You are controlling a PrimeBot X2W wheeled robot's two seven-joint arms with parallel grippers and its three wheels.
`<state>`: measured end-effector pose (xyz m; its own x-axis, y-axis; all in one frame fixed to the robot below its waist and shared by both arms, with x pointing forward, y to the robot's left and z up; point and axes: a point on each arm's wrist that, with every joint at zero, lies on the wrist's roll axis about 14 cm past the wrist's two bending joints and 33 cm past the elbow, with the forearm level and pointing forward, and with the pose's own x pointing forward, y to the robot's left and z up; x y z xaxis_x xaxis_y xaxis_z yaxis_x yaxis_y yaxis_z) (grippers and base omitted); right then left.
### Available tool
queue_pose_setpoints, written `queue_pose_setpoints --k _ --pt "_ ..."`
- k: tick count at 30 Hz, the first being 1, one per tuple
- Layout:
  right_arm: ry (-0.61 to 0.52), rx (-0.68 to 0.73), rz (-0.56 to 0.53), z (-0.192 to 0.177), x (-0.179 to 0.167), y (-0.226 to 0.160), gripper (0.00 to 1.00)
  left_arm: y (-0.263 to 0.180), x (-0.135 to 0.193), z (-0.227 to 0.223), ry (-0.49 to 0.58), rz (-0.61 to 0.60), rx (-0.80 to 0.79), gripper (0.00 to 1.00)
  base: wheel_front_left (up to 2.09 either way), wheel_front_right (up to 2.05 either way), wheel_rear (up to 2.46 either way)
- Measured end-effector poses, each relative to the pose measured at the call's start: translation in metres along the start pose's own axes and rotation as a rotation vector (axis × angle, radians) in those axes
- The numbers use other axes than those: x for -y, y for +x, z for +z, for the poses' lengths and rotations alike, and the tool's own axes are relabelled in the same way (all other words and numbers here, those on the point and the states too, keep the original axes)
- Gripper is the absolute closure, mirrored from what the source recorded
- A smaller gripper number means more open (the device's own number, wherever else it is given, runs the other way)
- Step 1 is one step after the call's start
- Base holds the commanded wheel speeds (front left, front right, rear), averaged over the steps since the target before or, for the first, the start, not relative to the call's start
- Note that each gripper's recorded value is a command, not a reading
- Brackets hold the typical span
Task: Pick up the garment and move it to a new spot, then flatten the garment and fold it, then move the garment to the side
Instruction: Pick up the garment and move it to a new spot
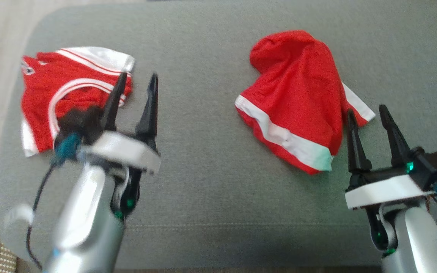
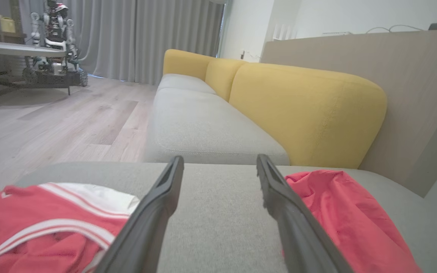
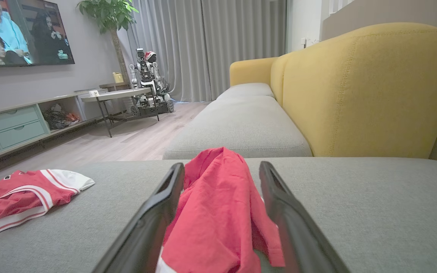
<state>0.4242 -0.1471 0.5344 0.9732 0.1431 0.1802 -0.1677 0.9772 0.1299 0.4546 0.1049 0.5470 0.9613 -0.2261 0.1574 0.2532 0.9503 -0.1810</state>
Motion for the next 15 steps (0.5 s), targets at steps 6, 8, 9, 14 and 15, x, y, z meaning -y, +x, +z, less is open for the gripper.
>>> queue_pose_setpoints --k 6,8,9,14,15 --pt "-0.002 0.005 0.031 0.005 -0.013 -0.006 0.0 -0.053 -0.007 0.012 -0.014 0.077 0.045 0.0 0.0 0.0 0.0" --pt "-0.002 0.001 0.036 0.004 -0.015 -0.009 0.0 -0.066 -0.008 0.013 -0.021 0.097 0.05 0.0 0.0 0.0 0.0" --pt "-0.002 0.001 0.036 0.004 -0.015 -0.009 0.0 -0.066 -0.008 0.013 -0.021 0.097 0.05 0.0 0.0 0.0 0.0" --pt "-0.002 -0.027 0.023 -0.003 -0.012 -0.02 0.0 -0.088 -0.001 0.01 -0.027 0.111 0.05 0.0 0.0 0.0 0.0" --pt "-0.002 -0.027 0.023 -0.003 -0.012 -0.02 0.0 -0.088 -0.001 0.01 -0.027 0.111 0.05 0.0 0.0 0.0 0.0"
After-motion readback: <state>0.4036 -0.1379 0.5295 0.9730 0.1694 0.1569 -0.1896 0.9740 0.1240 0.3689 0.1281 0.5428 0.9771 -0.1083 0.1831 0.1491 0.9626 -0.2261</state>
